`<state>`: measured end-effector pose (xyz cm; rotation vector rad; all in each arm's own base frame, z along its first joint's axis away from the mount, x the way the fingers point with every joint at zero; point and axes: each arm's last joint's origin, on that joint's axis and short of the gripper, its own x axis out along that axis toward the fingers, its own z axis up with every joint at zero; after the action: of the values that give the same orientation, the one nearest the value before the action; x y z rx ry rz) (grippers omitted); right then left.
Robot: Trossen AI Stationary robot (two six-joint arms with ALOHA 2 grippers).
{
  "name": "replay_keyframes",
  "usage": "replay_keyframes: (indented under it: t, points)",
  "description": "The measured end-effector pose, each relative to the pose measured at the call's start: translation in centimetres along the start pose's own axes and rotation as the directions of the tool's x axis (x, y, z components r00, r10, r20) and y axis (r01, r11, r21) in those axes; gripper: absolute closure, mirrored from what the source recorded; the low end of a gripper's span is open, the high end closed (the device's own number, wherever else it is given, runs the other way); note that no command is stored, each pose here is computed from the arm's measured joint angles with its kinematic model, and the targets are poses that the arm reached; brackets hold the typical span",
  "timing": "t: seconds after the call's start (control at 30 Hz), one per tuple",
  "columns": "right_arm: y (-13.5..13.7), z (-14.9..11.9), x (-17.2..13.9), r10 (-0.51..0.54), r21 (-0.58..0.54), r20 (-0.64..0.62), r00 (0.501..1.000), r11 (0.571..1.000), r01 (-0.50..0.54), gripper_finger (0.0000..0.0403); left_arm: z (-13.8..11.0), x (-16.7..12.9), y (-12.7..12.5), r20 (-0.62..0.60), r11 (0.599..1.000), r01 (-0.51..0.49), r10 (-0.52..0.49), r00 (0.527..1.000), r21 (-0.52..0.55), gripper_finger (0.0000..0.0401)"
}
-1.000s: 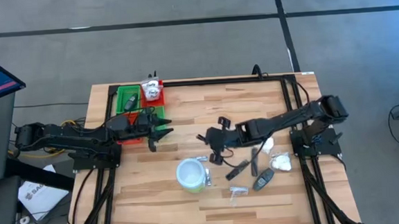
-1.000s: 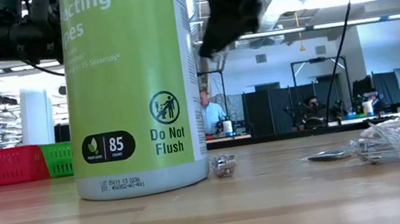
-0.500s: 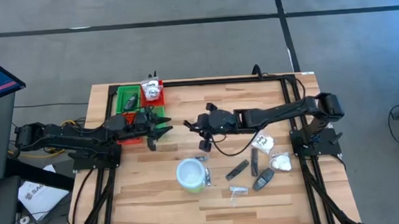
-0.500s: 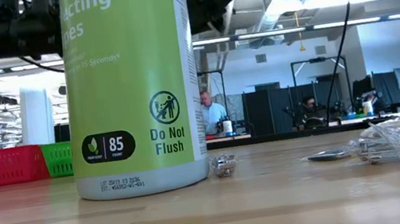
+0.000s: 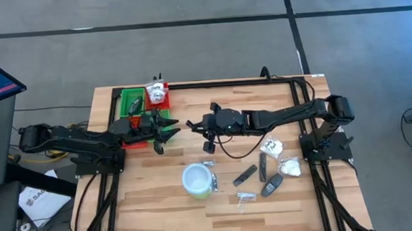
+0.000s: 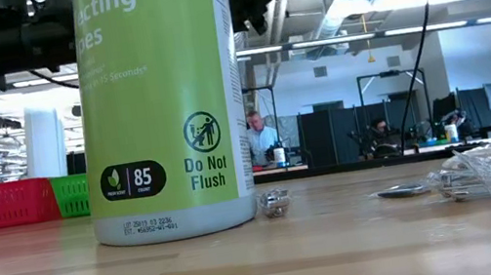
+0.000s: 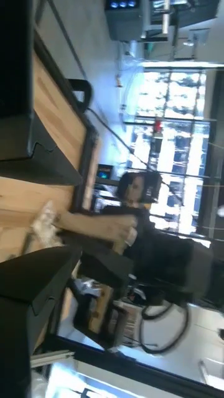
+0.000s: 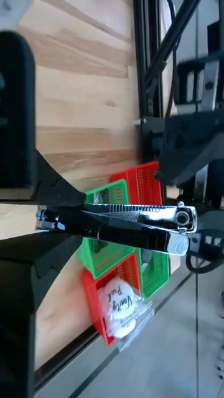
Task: Pick & Place Travel size toiletries
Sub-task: Put the silver nail cutter into the bottom red bin
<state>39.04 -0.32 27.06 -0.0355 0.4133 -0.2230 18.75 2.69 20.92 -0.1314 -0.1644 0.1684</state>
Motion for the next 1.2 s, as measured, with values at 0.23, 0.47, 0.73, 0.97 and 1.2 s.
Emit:
replay_keyframes:
  t: [0.23,0.47,0.73,0.97,1.2]
  points:
    - [0.0,-0.1,0.0,-0.001,-0.001,-0.01,1.0,1.0,0.001,0.0364,-0.3,2.0,0.0,0.006,1.0,0.001,-0.001,1.0,0.002,0.0242]
    - [0.0,-0.2,0.0,-0.002,-0.002,-0.016,1.0,1.0,0.002,0.0364,-0.3,3.9,-0.1,-0.004,1.0,0.0,0.0,1.0,0.011,0.0242]
    - [0.0,-0.2,0.0,0.0,-0.002,-0.023,1.0,1.0,0.0,0.0364,0.2,5.0,-0.4,0.007,0.997,0.061,-0.062,0.998,0.037,0.0247]
    - [0.0,-0.3,0.0,-0.004,-0.005,-0.035,0.999,1.0,0.004,0.0362,0.0,5.1,-0.4,-0.004,0.997,0.058,-0.058,0.998,0.046,0.0339]
    - [-0.1,-0.3,0.0,-0.011,-0.008,-0.035,0.999,1.0,0.01,0.0359,0.0,5.1,-0.3,-0.001,0.997,0.035,-0.035,0.999,0.065,0.0374]
